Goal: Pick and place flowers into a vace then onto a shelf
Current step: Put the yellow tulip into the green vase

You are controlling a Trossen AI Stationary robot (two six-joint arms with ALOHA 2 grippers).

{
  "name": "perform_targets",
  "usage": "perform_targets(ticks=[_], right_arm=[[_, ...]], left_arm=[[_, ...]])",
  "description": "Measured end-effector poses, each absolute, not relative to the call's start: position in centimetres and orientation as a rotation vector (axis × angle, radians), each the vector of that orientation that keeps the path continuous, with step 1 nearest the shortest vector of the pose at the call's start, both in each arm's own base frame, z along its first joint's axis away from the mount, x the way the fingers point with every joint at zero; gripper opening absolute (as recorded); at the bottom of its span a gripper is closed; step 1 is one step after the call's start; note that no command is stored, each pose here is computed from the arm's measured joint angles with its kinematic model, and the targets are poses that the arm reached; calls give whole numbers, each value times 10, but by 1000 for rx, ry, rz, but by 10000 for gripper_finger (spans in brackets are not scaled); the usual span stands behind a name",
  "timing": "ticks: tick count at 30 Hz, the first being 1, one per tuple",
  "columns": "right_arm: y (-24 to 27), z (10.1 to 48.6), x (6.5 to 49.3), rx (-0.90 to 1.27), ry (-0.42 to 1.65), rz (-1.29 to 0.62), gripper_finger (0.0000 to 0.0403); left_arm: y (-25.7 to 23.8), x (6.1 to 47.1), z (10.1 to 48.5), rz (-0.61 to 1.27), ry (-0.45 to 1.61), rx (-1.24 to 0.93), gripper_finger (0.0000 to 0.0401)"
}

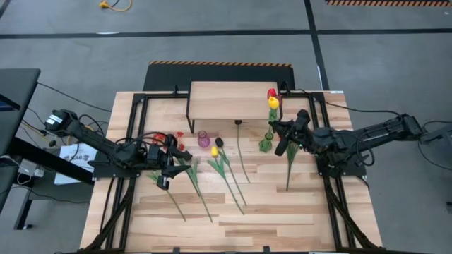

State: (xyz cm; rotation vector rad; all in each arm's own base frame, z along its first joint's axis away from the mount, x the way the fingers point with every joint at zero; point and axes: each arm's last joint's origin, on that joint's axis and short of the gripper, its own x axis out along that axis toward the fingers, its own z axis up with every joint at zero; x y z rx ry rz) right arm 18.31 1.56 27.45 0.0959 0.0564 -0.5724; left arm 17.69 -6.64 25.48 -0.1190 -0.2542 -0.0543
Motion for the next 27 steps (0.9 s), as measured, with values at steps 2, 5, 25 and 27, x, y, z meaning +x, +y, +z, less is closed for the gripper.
perform_targets(ticks=[2, 5, 25, 27], right_arm=[[16, 274, 183, 92, 63, -573, 9], [16, 274, 183, 90, 67, -573, 16], [24, 265, 178, 33, 193, -500, 139], [26, 266, 175, 32, 227, -473, 154]], left_arm=[[-67, 177, 255, -59, -255, -119, 162], [-67, 177, 255, -80, -258, -117, 162], [-68, 177, 256, -97, -266, -122, 162], [-68, 177, 256, -97, -266, -122, 162]])
